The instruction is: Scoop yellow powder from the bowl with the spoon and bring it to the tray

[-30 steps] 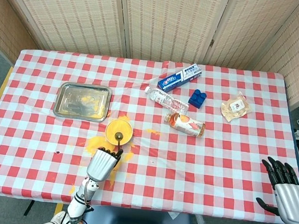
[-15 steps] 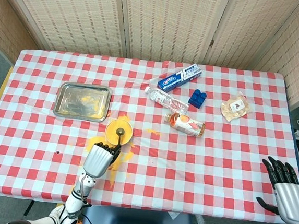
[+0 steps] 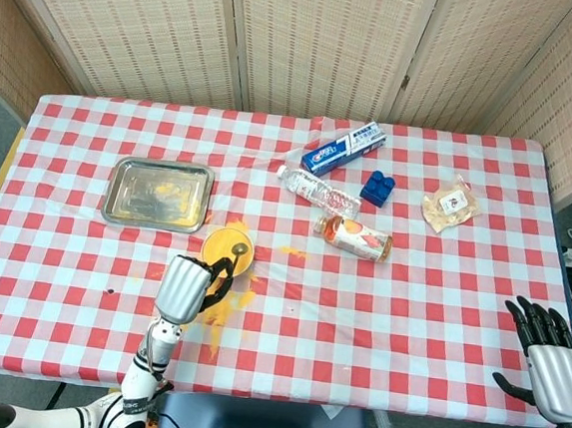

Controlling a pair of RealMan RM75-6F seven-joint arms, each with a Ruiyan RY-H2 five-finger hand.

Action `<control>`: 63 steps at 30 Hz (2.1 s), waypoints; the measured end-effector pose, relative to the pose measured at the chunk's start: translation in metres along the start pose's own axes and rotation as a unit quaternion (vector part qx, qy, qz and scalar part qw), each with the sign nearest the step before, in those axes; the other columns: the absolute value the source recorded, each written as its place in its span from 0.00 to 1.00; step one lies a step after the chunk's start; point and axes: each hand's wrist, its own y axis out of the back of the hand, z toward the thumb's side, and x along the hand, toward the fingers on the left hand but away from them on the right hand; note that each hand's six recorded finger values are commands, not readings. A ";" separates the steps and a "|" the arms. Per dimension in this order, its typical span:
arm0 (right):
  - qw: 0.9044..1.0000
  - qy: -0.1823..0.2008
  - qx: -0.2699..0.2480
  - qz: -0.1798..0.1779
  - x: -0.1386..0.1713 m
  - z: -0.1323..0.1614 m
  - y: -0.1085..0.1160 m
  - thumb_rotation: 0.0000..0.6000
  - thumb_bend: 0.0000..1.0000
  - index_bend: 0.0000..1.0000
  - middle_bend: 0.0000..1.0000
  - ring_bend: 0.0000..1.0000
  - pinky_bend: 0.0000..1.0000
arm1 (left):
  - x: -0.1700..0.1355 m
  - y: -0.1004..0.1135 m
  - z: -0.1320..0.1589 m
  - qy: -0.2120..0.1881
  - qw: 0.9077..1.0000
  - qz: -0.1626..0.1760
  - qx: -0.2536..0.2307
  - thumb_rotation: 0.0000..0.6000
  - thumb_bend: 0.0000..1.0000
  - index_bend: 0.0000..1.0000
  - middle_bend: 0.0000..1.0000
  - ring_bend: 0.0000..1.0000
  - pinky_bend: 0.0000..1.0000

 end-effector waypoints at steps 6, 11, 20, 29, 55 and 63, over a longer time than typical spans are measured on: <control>1.000 -0.001 0.002 0.000 0.000 0.000 0.000 1.00 0.07 0.00 0.00 0.00 0.00 | 0.018 0.023 -0.001 0.045 0.995 -0.057 -0.061 1.00 0.81 0.84 1.00 1.00 1.00; 1.000 -0.002 0.004 0.002 -0.001 0.001 -0.002 1.00 0.07 0.00 0.00 0.00 0.00 | 0.026 0.021 -0.021 0.097 0.985 -0.114 -0.087 1.00 0.81 0.84 1.00 1.00 1.00; 1.000 -0.004 0.004 0.001 -0.002 0.000 -0.002 1.00 0.07 0.00 0.00 0.00 0.00 | 0.034 0.018 -0.039 0.155 0.962 -0.184 -0.128 1.00 0.81 0.84 1.00 1.00 1.00; 1.000 -0.005 0.006 0.002 -0.003 0.000 -0.003 1.00 0.07 0.00 0.00 0.00 0.00 | 0.034 0.018 -0.033 0.151 0.960 -0.201 -0.125 1.00 0.81 0.84 1.00 1.00 1.00; 1.000 -0.006 0.007 0.001 -0.003 0.000 -0.002 1.00 0.07 0.00 0.00 0.00 0.00 | 0.043 0.022 -0.047 0.131 0.981 -0.129 -0.053 1.00 0.81 0.84 1.00 1.00 1.00; 1.000 -0.001 0.005 -0.002 0.000 0.002 0.000 1.00 0.07 0.00 0.00 0.00 0.00 | 0.026 0.021 -0.028 0.125 0.974 -0.167 -0.084 1.00 0.81 0.84 1.00 1.00 1.00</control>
